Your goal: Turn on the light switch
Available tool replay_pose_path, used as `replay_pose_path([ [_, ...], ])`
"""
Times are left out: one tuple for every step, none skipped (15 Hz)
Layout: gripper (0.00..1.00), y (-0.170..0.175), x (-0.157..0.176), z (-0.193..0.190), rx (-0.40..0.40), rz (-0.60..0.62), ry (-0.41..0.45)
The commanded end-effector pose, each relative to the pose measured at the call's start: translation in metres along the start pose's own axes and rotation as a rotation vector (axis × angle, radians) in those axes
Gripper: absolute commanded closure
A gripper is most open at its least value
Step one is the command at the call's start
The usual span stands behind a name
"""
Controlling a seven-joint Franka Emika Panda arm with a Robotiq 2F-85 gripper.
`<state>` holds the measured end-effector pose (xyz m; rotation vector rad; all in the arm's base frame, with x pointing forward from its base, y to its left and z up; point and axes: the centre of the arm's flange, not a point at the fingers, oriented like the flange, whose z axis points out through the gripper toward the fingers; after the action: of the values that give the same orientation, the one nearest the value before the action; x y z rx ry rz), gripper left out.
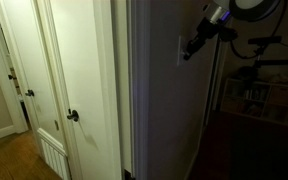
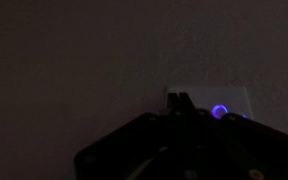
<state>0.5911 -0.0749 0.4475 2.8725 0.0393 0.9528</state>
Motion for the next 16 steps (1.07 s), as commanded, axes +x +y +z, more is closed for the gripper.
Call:
replay_pose_path([
  [0.97,0.012,0.005,0.003,0.019,0.03,0.019],
  [0.96,0.012,0.004,0.002,0.019,0.036,0.015],
  [0.95,0.011,0.001,0.001,0.021,0.039,0.006],
  [0.94,0.011,0.0,0.0,0.018,0.041,-0.002],
  [0.94,0.01,-0.002,-0.002,0.013,0.038,-0.013],
  [0.94,0.01,-0.003,-0.003,0.015,0.036,-0.013],
  [0.94,0.009,-0.004,-0.006,0.014,0.035,-0.016],
  [0.94,0.008,-0.005,-0.007,0.011,0.034,-0.018],
  [0.95,0.007,-0.006,-0.009,0.01,0.029,-0.02],
  [0.95,0.006,-0.006,-0.01,0.012,0.024,-0.019],
  [0.95,0.004,-0.007,-0.012,0.014,0.019,-0.028],
  [0.94,0.002,-0.008,-0.012,0.016,0.016,-0.038],
  [0.95,-0.003,-0.011,-0.014,0.021,0.004,-0.045],
  [0.95,-0.006,-0.012,-0.015,0.022,-0.004,-0.048],
  [0.95,-0.01,-0.012,-0.017,0.022,-0.013,-0.048],
  [0.95,-0.012,-0.011,-0.018,0.021,-0.022,-0.048],
])
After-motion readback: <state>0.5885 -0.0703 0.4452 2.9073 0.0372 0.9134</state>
